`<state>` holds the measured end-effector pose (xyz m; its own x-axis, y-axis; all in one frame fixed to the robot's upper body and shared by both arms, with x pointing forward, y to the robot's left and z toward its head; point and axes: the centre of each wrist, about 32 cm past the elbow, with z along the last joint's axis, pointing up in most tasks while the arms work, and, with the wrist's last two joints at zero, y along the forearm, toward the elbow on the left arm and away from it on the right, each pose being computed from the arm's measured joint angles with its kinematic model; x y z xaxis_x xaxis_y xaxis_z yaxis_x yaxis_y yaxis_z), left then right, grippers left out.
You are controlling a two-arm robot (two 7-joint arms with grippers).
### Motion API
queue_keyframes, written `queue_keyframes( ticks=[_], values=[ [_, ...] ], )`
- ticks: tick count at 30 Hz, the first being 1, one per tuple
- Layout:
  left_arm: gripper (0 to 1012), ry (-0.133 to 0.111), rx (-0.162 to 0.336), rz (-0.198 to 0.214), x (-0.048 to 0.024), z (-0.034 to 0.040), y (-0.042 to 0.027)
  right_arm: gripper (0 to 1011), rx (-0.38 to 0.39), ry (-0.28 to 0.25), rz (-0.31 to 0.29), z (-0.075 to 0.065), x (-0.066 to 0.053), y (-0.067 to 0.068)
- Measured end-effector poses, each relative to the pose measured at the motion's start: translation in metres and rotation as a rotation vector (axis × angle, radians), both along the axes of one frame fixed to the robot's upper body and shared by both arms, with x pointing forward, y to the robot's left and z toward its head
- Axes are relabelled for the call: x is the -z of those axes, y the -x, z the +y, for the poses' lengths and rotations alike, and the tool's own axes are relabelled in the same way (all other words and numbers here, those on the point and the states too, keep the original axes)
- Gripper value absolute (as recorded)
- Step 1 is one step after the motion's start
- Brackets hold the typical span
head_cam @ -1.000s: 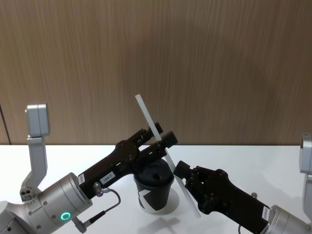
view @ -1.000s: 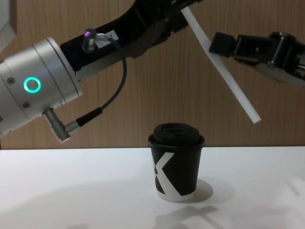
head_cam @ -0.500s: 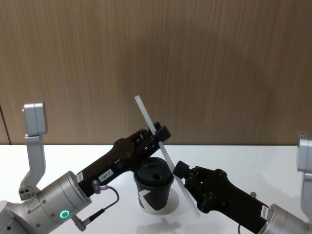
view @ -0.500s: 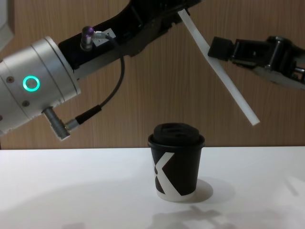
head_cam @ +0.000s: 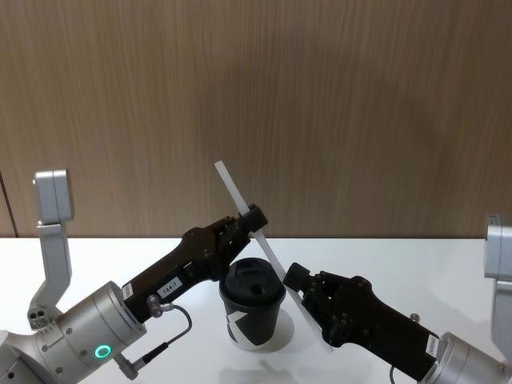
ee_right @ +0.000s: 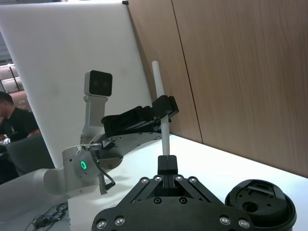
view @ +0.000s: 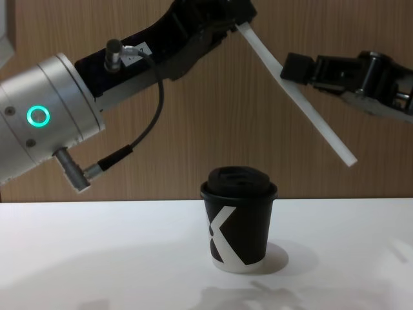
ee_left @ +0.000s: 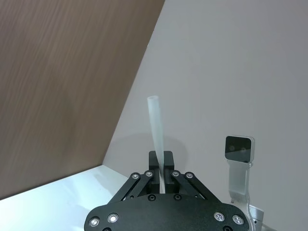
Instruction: Pick up the straw with one hand, pass it to the other hand, and insert it into the cup.
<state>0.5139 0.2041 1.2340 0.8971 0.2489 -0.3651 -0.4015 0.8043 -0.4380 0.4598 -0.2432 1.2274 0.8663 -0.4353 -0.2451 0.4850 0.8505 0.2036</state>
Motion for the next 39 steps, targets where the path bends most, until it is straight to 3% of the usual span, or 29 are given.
queue_keyframes(
  ticks=[9,16,26,28,36,39],
  values=[
    [16,0.002,-0.013,0.012,0.0021,0.0018,0.0010,2,0.001,0.007,0.007,0.000,0.000,0.000],
    [8,0.006,-0.021,0.017,0.0037,0.0022,0.0028,152,0.002,0.012,0.009,0.000,0.000,0.000],
    [8,0.015,-0.046,0.012,0.0047,0.0030,0.0067,509,0.002,0.012,0.003,0.000,0.000,0.000],
    [8,0.014,-0.053,0.007,0.0039,0.0035,0.0071,542,0.003,0.013,0.002,0.000,0.000,0.000],
    [8,-0.011,-0.108,-0.050,-0.0074,0.0104,0.0079,804,0.005,0.014,0.000,-0.001,0.002,0.001],
    [8,-0.035,-0.141,-0.090,-0.0175,0.0165,0.0079,890,0.007,0.013,0.001,-0.001,0.003,0.002]
  ],
)
